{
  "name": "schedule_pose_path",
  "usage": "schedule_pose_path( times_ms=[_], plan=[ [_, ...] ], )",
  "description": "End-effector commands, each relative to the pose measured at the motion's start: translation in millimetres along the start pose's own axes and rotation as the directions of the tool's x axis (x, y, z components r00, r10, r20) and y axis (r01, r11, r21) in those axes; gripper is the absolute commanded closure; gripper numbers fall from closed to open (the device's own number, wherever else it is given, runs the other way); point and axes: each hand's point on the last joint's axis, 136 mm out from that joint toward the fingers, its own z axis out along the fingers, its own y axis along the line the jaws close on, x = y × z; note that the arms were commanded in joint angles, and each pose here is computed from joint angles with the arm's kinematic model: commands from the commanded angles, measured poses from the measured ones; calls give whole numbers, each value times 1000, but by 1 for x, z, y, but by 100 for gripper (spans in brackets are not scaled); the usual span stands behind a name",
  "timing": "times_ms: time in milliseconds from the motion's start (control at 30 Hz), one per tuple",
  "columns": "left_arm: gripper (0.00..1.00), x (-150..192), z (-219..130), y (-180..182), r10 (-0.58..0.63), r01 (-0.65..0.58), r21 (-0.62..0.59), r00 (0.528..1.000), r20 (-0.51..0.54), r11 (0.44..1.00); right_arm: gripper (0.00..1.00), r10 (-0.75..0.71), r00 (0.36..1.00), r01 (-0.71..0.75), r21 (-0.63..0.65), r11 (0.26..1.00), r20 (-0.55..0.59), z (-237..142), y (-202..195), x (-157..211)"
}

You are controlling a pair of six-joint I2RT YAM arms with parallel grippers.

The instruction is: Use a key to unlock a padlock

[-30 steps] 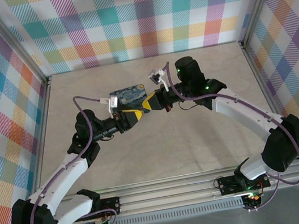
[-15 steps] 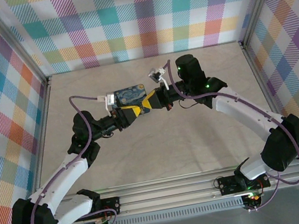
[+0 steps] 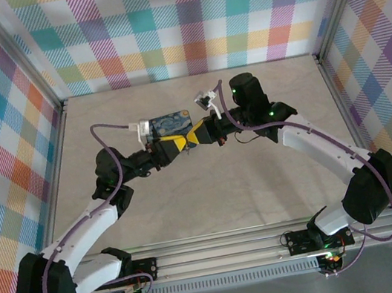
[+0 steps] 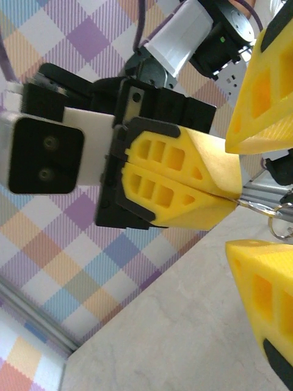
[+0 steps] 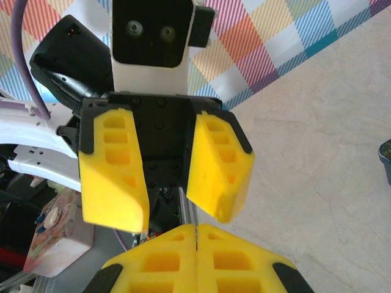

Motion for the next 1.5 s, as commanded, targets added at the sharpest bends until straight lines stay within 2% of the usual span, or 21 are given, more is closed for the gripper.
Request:
schedule_pose_path(
  times_ms=[0, 700, 1000, 1233, 1467],
  plan=[
    [60, 2, 5, -9, 23, -23, 46, 1000, -15, 999, 100, -37, 999, 37, -18, 999, 13, -2, 8, -2],
    [75, 17, 5, 2, 14, -13, 15, 997, -72, 1000, 100, -39, 999, 39, 5, 999, 34, -3, 4, -5],
    [68, 14, 2, 2, 24, -24, -6, 998, -57, 1000, 100, -35, 999, 35, 7, 999, 33, -4, 4, -3],
    [72, 13, 1, -1, 31, -32, -3, 998, -51, 1000, 100, -34, 999, 34, 4, 999, 30, -4, 4, -1],
    [81, 14, 1, -1, 30, -30, -2, 998, -56, 1000, 100, -36, 999, 35, 6, 999, 32, -5, 5, 0]
  ],
)
